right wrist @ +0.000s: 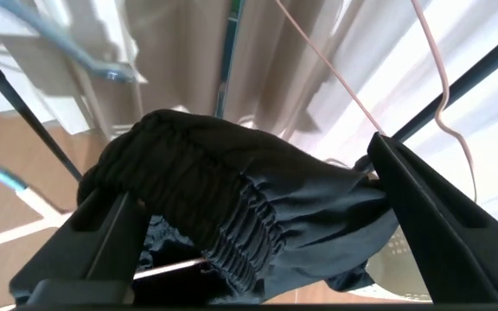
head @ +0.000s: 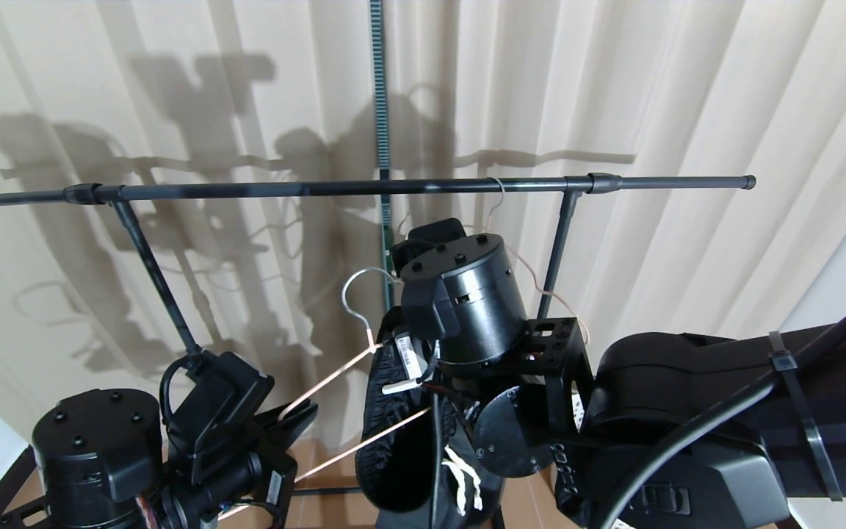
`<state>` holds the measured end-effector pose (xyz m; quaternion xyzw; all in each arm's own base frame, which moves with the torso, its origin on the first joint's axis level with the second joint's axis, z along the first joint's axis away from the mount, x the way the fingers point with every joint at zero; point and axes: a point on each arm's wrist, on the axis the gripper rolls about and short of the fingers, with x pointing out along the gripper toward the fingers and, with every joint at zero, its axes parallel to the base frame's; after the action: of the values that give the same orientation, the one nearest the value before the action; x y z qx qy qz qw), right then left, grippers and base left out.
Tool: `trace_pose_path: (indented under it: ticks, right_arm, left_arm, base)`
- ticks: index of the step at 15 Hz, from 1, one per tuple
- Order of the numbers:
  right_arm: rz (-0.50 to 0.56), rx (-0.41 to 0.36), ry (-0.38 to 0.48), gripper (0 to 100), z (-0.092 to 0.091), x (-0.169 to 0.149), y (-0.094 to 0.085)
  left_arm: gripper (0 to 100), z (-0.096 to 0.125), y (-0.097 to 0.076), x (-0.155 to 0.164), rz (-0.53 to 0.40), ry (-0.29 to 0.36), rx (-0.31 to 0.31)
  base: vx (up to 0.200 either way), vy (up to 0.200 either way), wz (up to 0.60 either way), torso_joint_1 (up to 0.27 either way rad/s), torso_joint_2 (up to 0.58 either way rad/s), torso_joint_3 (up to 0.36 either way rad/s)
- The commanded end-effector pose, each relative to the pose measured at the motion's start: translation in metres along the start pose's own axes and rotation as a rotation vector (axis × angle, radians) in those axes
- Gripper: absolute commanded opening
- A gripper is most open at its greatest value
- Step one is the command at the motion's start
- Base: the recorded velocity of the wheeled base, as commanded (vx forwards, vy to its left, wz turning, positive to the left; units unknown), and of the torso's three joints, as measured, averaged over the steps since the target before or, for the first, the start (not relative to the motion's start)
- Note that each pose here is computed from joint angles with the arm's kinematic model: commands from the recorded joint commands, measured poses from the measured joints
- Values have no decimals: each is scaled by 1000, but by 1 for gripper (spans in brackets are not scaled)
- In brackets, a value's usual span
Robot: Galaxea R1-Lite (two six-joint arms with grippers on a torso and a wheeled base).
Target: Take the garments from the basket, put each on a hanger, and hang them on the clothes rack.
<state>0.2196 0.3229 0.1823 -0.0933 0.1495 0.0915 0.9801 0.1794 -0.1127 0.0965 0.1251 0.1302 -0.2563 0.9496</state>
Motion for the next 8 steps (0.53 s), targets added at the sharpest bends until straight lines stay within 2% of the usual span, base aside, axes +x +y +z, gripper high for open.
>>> trace_pose_path:
  ticks: [1,8]
  right_arm:
    - [3,1,-5,100,2,-5,-3]
    - [14,-28,15,100,5,-17,-7]
  left_arm:
    - [0,0,1,3,4,4,-3]
    - [0,1,6,5,30,-2,-12]
  base:
    - [0,0,0,0,0,0]
    - [0,0,0,0,0,0]
